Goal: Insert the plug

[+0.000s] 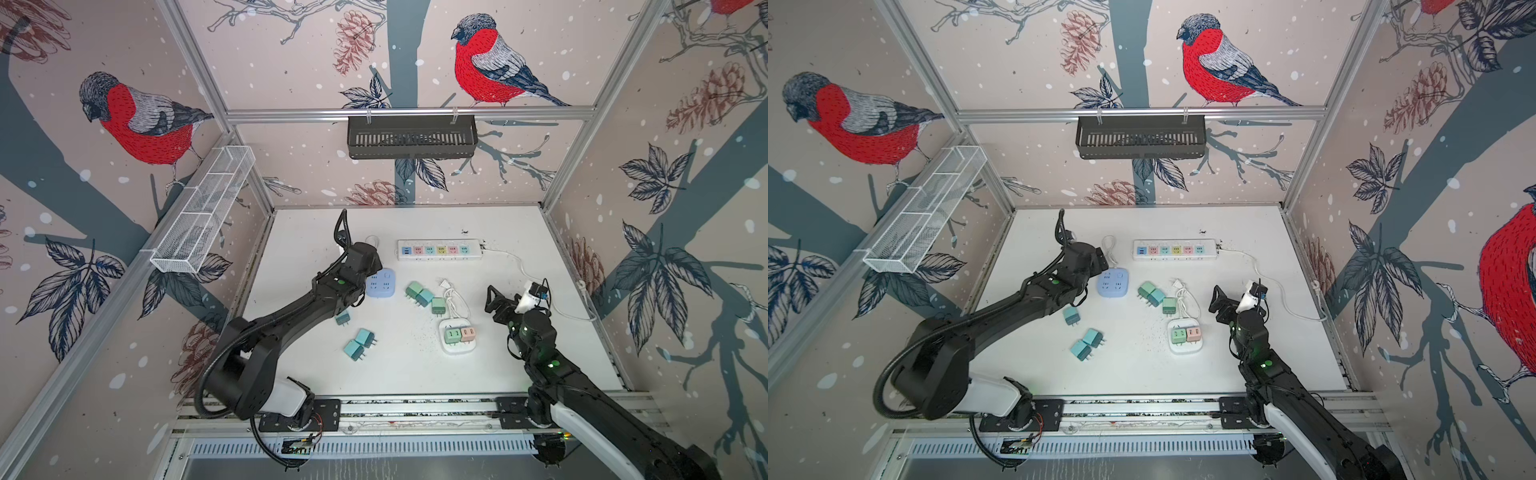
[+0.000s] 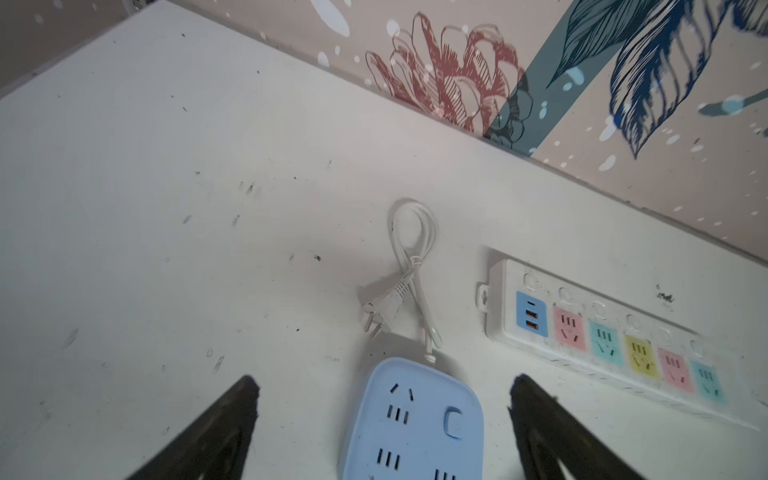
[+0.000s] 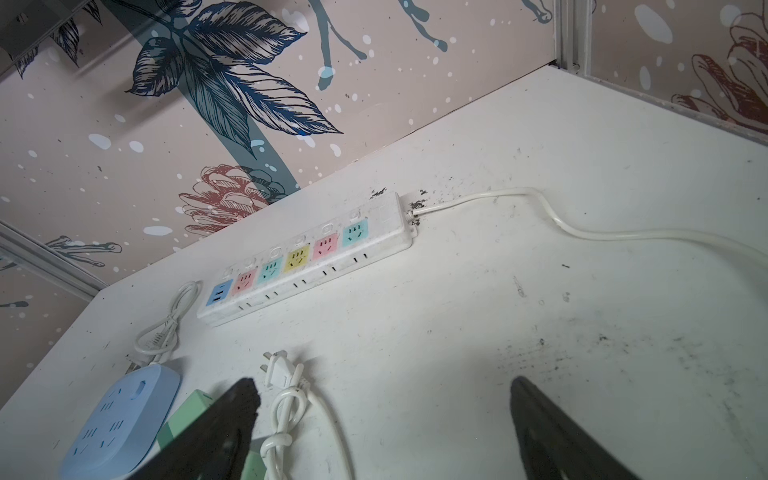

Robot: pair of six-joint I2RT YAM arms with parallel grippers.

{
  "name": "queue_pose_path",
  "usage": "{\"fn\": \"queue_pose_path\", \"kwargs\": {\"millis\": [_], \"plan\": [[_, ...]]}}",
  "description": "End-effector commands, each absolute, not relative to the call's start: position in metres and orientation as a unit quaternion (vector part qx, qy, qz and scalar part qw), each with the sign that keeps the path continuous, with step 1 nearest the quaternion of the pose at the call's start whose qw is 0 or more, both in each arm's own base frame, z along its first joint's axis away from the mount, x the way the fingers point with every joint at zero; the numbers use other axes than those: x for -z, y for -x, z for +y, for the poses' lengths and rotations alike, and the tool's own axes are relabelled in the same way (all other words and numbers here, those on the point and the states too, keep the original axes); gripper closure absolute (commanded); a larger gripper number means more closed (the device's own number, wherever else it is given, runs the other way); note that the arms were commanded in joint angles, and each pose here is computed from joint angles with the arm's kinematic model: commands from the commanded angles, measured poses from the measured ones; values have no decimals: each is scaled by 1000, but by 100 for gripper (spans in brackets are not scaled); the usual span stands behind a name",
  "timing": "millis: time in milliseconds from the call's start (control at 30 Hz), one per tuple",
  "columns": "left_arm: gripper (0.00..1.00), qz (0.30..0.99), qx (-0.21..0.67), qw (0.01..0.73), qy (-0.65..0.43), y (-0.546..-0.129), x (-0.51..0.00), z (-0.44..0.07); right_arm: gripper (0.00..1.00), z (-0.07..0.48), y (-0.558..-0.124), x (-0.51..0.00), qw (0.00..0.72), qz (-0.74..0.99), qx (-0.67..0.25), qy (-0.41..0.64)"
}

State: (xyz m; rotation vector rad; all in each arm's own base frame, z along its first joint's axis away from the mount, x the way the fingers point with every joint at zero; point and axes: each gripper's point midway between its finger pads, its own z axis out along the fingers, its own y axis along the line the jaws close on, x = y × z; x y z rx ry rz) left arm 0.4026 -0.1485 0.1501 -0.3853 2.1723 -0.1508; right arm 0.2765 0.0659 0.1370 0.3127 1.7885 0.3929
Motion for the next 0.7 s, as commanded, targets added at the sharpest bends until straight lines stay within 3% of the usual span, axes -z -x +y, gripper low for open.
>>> {"fn": "queue_pose_path", "kwargs": {"millis": [0, 400, 667], "plan": [[6, 915, 22, 386, 114, -412, -125, -158, 5, 67, -278, -144, 608, 763, -174, -134], [7, 944, -60, 316, 74, -464, -67, -172, 4, 66, -278, -145, 610, 762, -174, -133], [8, 948, -84, 302, 62, -476, -39, -173, 4, 66, -279, -145, 611, 761, -174, -133]]}}
